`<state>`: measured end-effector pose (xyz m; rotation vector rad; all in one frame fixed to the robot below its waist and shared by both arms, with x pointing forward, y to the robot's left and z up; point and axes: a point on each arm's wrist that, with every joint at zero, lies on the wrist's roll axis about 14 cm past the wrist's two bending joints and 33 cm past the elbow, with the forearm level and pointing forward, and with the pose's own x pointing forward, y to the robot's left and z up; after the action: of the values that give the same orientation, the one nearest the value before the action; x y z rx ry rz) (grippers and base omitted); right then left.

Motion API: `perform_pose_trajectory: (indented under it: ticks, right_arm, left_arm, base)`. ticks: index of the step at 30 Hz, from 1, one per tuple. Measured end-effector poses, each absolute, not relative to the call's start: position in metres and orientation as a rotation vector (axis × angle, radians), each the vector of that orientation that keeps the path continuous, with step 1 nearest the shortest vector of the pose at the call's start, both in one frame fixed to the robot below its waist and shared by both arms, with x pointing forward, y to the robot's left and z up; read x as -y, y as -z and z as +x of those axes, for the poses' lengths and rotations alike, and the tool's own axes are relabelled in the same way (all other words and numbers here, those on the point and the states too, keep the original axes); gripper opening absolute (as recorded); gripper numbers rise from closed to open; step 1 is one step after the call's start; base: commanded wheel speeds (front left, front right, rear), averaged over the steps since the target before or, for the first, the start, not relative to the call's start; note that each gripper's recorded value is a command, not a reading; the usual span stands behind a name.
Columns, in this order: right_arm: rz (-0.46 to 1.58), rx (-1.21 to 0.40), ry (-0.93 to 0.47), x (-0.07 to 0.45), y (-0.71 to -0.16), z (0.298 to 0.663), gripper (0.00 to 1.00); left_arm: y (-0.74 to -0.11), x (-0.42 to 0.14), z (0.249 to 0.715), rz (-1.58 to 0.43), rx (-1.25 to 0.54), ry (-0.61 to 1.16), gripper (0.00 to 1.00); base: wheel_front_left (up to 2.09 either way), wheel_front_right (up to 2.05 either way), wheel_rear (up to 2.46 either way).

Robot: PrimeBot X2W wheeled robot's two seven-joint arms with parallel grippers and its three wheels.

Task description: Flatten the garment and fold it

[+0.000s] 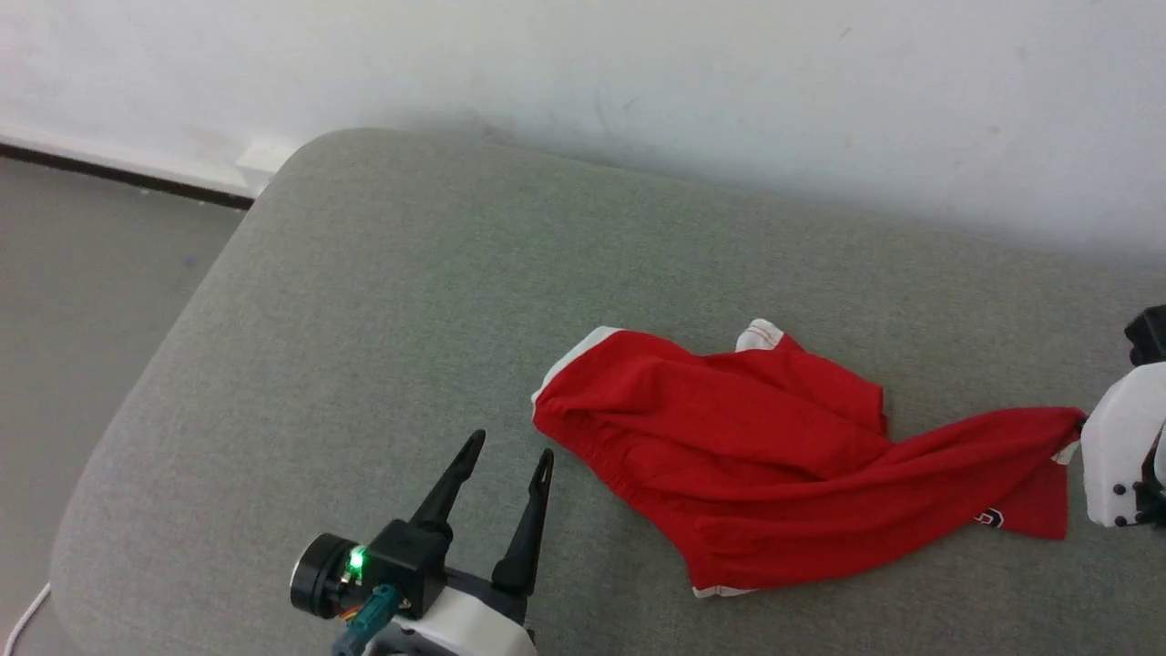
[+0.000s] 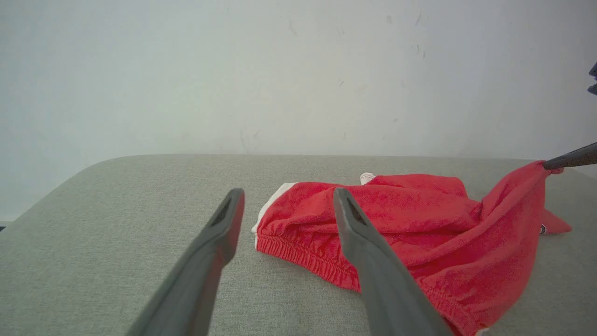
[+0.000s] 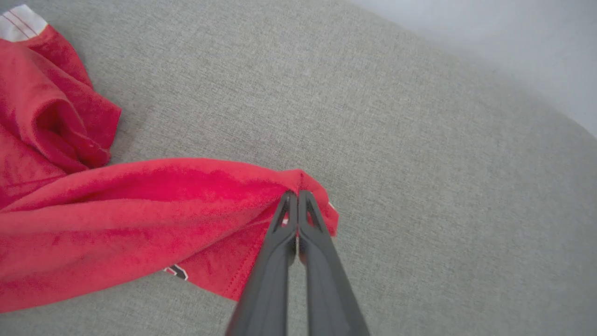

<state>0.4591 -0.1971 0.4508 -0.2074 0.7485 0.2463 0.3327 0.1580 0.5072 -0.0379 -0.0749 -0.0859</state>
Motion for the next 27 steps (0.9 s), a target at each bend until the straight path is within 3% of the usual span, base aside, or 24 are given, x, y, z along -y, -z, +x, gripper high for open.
perform_pose_trajectory:
  ticks: [6, 7, 8, 13, 21, 27]
  right_arm:
    - [-0.226, -0.838, -0.281, 0.176, -0.401, 0.465, 0.0]
    - [-0.233, -0.833, -0.286, 0.173, -0.397, 0.467, 0.9]
    - [-0.24, -0.824, -0.287, 0.172, -0.395, 0.47, 1.0]
    - [-0.258, -0.735, -0.296, 0.17, -0.399, 0.48, 1.0]
    - [-0.195, -0.391, -0.29, 0.173, -0.466, 0.493, 1.0]
    - [-0.119, -0.164, -0.233, 0.199, -0.504, 0.463, 1.0]
  left_arm:
    - [-0.497, -0.173, 0.329, -0.035, 0.039, 0.031, 1.0]
    - [-0.495, -0.174, 0.329, -0.034, 0.032, 0.027, 1.0]
    - [-0.493, -0.175, 0.329, -0.034, 0.026, 0.025, 1.0]
    - [-0.492, -0.171, 0.331, -0.037, 0.021, 0.037, 1.0]
    - [-0.507, -0.153, 0.335, -0.066, 0.073, 0.098, 1.0]
    - [-0.495, -0.124, 0.327, -0.128, 0.034, 0.192, 1.0]
  base:
    - [0.0, 0.0, 0.0]
    - [0.0, 0.0, 0.0]
    - [0.0, 0.0, 0.0]
    - [0.0, 0.0, 0.0]
    - [0.0, 0.0, 0.0]
    - [0.0, 0.0, 0.0]
